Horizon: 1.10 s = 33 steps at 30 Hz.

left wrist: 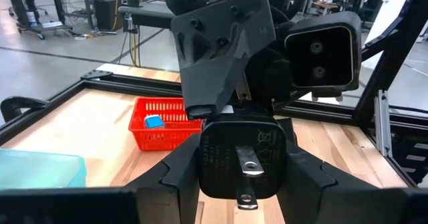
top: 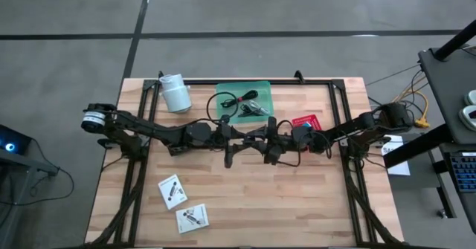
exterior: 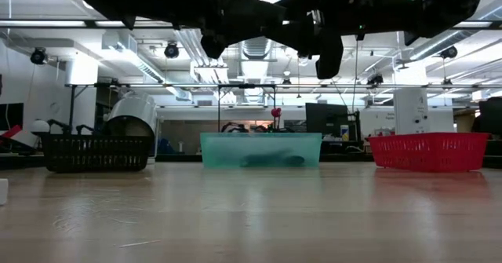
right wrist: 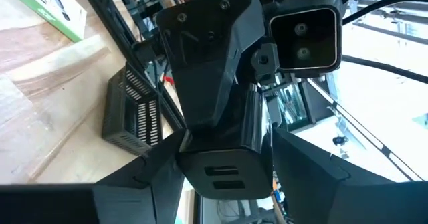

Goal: Pick and place items into bin
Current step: Put the black charger adapter into the orange bin

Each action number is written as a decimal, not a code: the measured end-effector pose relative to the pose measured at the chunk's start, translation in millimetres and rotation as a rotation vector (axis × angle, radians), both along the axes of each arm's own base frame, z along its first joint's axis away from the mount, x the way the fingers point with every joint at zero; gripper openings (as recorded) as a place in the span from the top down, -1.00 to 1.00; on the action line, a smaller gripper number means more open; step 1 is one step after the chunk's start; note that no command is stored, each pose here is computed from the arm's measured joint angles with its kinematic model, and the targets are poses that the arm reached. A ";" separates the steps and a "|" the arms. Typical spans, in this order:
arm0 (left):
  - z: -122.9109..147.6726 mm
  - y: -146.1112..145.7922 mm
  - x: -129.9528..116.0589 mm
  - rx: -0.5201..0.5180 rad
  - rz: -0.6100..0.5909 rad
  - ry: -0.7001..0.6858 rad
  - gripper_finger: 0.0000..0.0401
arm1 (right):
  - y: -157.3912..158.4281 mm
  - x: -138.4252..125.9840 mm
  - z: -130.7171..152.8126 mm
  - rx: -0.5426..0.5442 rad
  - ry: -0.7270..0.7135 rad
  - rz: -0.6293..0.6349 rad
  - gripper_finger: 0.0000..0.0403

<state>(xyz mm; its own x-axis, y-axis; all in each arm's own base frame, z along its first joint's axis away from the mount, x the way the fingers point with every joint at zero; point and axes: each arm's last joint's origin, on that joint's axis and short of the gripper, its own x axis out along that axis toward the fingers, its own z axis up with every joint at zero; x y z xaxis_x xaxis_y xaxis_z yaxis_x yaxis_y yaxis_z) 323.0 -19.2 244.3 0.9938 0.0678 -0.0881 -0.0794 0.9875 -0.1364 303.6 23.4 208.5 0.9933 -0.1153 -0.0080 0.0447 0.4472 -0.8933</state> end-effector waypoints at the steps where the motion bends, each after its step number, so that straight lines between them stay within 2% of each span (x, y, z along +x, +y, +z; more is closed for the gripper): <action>1: 0.0 0.0 0.0 0.000 0.000 0.000 0.34 | 0.0 0.0 0.0 0.000 0.000 0.000 0.03; 9: 0.3 0.1 0.0 -0.004 0.001 -0.002 0.34 | 0.2 0.0 0.2 -0.001 -0.002 0.000 0.15; 18: 0.1 0.3 0.0 0.001 0.003 0.001 0.34 | 0.3 -0.2 0.0 0.004 -0.001 0.005 0.08; 33: 0.3 6.5 0.2 0.001 0.022 0.000 0.34 | 0.3 -0.4 0.6 0.000 -0.006 0.004 0.09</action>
<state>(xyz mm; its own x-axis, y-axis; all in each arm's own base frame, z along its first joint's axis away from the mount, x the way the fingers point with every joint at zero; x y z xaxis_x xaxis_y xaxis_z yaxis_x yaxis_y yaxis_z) 323.2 -12.8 244.6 0.9921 0.0897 -0.0881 -0.1012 0.9856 -0.1354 303.2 23.7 209.1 0.9938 -0.1112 -0.0021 0.0482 0.4476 -0.8929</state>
